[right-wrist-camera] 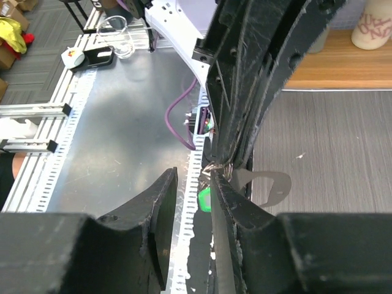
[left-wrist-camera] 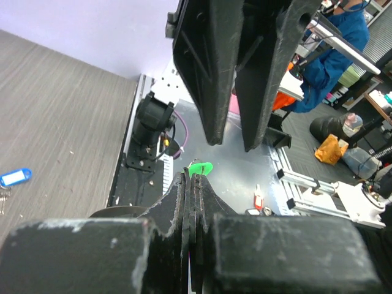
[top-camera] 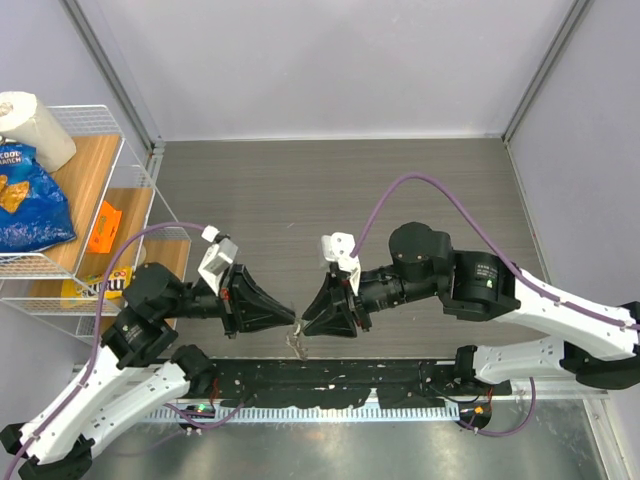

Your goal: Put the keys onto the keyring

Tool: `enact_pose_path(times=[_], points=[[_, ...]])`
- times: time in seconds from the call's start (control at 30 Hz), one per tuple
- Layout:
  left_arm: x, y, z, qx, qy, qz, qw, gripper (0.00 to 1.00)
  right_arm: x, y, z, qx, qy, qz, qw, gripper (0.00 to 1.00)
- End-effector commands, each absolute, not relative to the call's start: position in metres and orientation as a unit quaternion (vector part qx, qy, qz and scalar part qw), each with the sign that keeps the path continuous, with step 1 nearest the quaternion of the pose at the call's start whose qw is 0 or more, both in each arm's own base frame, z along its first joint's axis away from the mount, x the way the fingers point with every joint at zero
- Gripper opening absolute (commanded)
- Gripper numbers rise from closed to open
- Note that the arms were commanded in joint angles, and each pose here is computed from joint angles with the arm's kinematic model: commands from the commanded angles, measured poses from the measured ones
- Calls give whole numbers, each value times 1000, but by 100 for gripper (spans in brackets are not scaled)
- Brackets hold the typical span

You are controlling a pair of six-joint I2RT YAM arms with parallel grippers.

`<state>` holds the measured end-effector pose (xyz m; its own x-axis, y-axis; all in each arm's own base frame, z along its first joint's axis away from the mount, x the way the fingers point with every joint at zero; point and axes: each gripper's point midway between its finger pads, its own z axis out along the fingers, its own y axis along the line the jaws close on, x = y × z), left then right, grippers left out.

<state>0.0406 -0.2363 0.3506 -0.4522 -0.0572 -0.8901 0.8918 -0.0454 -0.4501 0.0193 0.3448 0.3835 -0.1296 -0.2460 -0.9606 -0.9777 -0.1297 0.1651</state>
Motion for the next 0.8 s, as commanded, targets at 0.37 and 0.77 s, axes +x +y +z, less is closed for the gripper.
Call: enact_pose_path(times=[0.37,0.77], points=[[40,-231,394,348,499,-648,458,0,46,344,410,-461,573,517,438,36],[42,-229,393,346,502,-639,469,0,48,345,419,-440,582,525,438,30]])
